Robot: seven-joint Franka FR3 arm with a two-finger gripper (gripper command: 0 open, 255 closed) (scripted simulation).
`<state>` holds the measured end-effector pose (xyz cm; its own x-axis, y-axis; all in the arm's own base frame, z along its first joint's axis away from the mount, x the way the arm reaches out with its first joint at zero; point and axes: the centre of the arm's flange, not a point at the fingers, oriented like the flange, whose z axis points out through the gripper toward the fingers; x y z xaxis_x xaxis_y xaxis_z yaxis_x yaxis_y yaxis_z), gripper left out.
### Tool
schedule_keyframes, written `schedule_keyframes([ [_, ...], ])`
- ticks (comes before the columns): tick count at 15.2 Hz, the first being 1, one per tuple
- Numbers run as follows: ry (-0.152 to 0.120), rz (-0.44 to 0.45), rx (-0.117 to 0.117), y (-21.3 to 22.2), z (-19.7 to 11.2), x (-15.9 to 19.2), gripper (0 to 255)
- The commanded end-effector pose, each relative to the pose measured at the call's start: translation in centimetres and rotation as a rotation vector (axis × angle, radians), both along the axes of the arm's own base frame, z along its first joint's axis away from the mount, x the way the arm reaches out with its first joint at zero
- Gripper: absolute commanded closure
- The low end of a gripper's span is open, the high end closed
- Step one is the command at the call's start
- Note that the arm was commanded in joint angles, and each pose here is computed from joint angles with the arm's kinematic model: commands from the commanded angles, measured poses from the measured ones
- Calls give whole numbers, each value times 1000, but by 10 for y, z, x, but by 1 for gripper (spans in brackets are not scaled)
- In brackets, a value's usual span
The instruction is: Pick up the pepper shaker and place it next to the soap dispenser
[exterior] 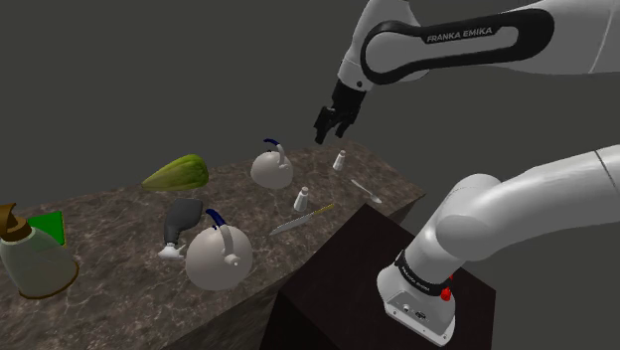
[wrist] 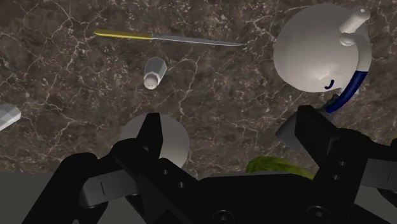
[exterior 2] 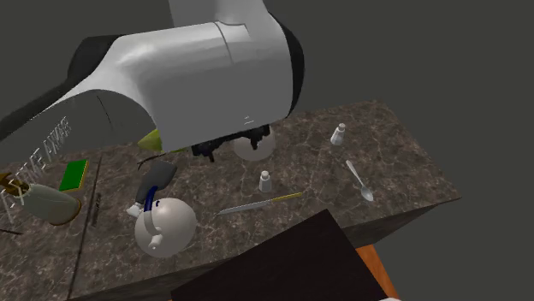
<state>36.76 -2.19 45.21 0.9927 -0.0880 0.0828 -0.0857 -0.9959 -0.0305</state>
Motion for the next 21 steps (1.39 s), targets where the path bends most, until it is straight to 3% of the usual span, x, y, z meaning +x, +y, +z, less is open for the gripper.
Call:
schedule_keyframes([
  [1, 3, -7, -12, -7, -26, 10, 0],
  [21, 49, -84, -124, -74, -265, 89, 0],
])
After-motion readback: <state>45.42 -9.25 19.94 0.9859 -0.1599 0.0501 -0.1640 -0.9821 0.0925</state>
